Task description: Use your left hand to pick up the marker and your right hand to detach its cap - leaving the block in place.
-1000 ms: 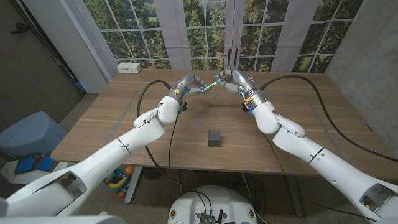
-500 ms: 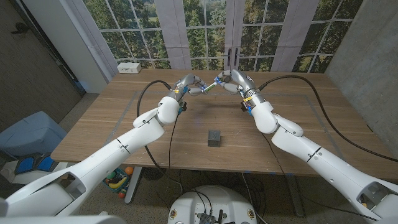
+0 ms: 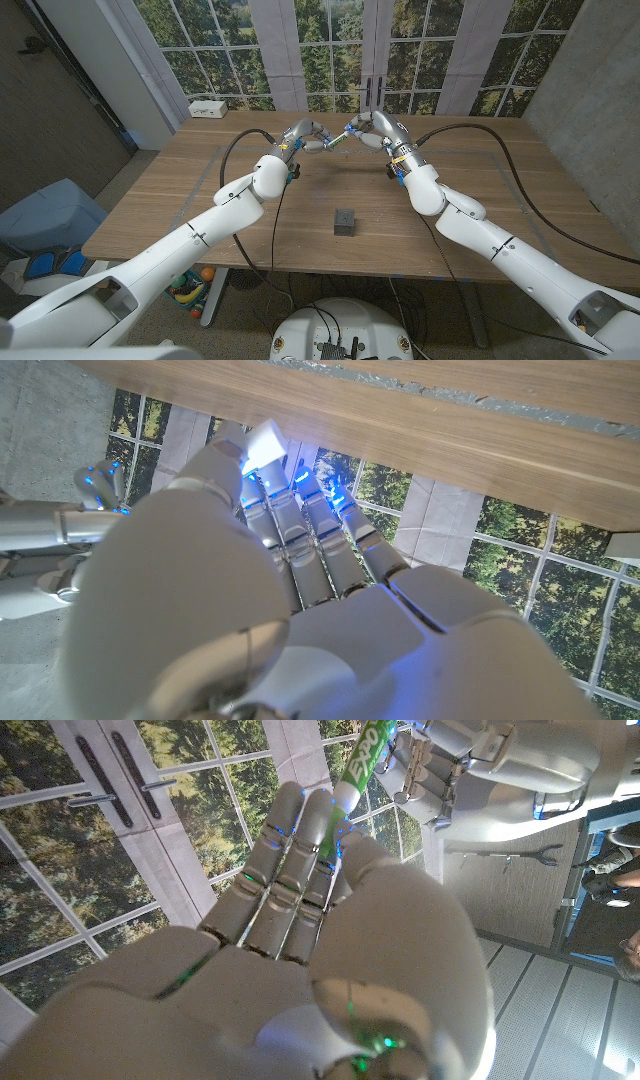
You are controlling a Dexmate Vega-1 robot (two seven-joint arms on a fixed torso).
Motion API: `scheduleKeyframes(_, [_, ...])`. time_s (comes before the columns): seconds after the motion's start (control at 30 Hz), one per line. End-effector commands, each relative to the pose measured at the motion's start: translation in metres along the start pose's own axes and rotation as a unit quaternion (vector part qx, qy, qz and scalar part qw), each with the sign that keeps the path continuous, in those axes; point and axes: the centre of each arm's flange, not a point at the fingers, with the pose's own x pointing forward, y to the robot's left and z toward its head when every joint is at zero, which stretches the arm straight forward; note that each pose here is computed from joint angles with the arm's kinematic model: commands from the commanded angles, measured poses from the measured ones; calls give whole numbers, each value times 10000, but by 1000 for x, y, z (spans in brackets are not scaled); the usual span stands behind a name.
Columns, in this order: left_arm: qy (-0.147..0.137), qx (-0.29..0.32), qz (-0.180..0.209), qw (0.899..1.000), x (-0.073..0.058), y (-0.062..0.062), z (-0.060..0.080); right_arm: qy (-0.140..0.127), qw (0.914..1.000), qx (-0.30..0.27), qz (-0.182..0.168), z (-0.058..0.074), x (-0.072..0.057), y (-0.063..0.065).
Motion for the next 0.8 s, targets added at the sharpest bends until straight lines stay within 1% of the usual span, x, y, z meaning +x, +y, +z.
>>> scheduleKeyframes(0.03, [32,41,4,10000,-1,1,-1,-12,9997,114,-205,-6,-2,-4])
scheduleKeyframes(0.43, [107,98,17,9999,-3,2,-5,-4,9993,124,-344,-12,-6,-11])
scheduleKeyframes(0.63, [128,103,32,9999,-3,3,-6,11,9994,119,-323,-15,-7,-14])
scheduleKeyframes(0.8, [128,85,45,9999,-3,3,-6,-72,9995,187,-232,-17,-7,-14])
